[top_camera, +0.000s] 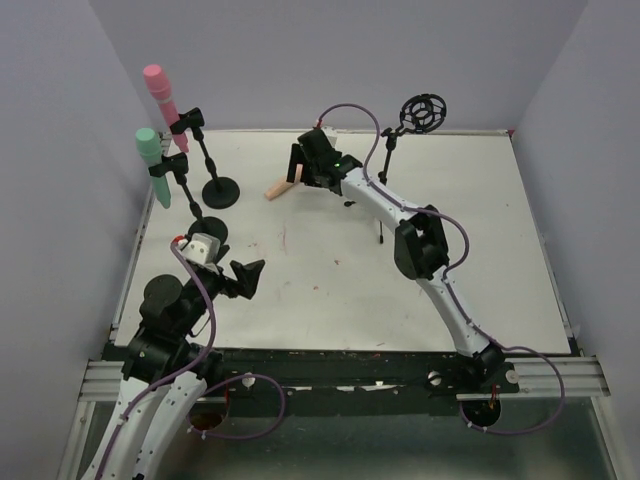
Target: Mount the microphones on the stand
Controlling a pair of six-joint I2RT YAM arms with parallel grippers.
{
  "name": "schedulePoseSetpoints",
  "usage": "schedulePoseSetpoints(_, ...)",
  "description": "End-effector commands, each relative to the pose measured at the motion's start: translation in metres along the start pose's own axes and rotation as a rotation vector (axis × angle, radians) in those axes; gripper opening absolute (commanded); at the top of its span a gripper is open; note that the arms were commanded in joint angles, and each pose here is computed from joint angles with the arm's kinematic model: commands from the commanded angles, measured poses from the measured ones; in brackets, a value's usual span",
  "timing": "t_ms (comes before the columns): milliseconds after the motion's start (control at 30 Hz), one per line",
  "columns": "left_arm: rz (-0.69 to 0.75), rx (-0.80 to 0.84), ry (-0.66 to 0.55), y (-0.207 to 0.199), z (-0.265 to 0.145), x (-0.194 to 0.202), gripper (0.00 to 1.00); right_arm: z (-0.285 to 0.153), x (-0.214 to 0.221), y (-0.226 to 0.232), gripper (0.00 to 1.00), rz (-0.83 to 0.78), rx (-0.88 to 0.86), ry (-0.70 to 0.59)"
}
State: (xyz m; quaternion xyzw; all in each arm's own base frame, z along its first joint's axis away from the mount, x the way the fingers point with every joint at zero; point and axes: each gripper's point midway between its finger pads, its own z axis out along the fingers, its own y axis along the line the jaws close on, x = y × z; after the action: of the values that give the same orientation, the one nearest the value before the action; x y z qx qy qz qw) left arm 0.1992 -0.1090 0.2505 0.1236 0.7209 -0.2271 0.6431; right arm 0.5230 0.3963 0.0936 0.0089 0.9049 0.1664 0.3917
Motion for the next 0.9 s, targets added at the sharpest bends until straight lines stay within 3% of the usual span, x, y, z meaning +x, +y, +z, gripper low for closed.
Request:
schedulePoseSetpoints(0, 0.054, -0.051, -0.019, 0.011, -0.001, 0.0, 0.99, 0.017, -0.034, 0.004, 1.0, 0.129, 0.061, -0.188)
schedulePoseSetpoints(200, 0.059, -0.067, -0.006, 0.015, 0.001, 0.004, 0.99, 0.037, -0.026, 0.006, 1.0, 0.247, 0.073, -0.207)
schedulePoseSetpoints(533, 0.065, -0.07, 0.009, 0.017, 0.004, 0.007, 0.99, 0.053, -0.007, 0.006, 0.97, 0.244, 0.165, -0.279)
schedulePoseSetpoints(667, 0.064, -0.072, 0.008, 0.017, 0.003, 0.006, 0.99, 0.057, 0.002, 0.002, 0.83, 0.267, 0.189, -0.272)
schedulePoseSetpoints(767, 0.065, -0.069, -0.004, 0.016, 0.002, 0.005, 0.99, 0.059, 0.01, 0.006, 0.6, 0.267, 0.182, -0.261)
schedulePoseSetpoints(867, 0.064, -0.066, -0.004, 0.016, 0.003, 0.005, 0.99, 0.061, 0.019, 0.013, 0.57, 0.25, 0.181, -0.265)
